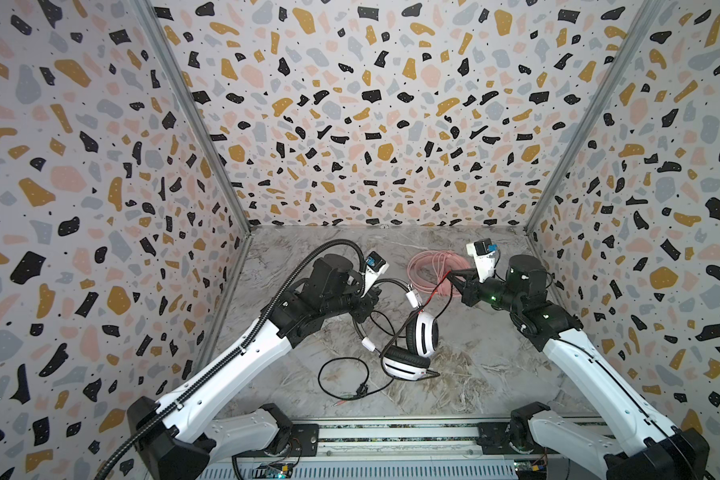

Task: Wrap the headphones
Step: 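Lift the black cable with the right gripper toward the headset while the left lowers it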

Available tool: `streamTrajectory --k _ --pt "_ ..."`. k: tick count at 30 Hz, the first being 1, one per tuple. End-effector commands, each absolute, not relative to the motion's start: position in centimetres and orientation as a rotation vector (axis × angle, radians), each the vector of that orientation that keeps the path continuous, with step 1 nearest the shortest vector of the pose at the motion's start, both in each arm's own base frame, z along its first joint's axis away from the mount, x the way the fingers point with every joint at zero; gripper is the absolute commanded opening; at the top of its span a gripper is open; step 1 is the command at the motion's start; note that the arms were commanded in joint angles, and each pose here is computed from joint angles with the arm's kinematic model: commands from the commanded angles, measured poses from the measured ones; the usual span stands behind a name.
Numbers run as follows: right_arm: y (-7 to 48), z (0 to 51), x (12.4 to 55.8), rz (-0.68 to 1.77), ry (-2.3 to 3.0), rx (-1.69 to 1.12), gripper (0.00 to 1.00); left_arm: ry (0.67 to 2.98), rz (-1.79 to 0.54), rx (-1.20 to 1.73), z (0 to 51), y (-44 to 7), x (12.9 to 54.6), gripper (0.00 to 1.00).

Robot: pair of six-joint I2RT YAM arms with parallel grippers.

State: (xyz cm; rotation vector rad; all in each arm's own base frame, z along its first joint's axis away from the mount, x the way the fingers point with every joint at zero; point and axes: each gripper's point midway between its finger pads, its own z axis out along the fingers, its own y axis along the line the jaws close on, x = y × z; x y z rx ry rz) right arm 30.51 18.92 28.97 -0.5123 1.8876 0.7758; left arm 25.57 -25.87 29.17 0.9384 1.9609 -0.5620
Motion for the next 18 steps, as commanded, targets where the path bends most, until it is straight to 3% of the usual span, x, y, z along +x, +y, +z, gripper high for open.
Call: streamTrajectory --k 1,6,14,18 --pt "18.4 28.1 31.4 0.773 1.888 -0.472 0.09 1.691 -0.834 0.911 37.1 -27.6 22.7 0.0" --pt "20.3 26.1 29.4 0.97 1.871 -0.518 0.13 1.603 -0.89 0.81 40.7 -27.2 22.5 0.0" --pt "24.1 24.4 26.1 1.105 1.822 -0.664 0.43 1.585 -0.945 0.754 42.9 -27.5 22.8 0.0" --pt "25.6 23.7 25.2 1.163 1.802 -0.686 0.51 1.571 -0.962 0.729 44.0 -27.5 22.9 0.0"
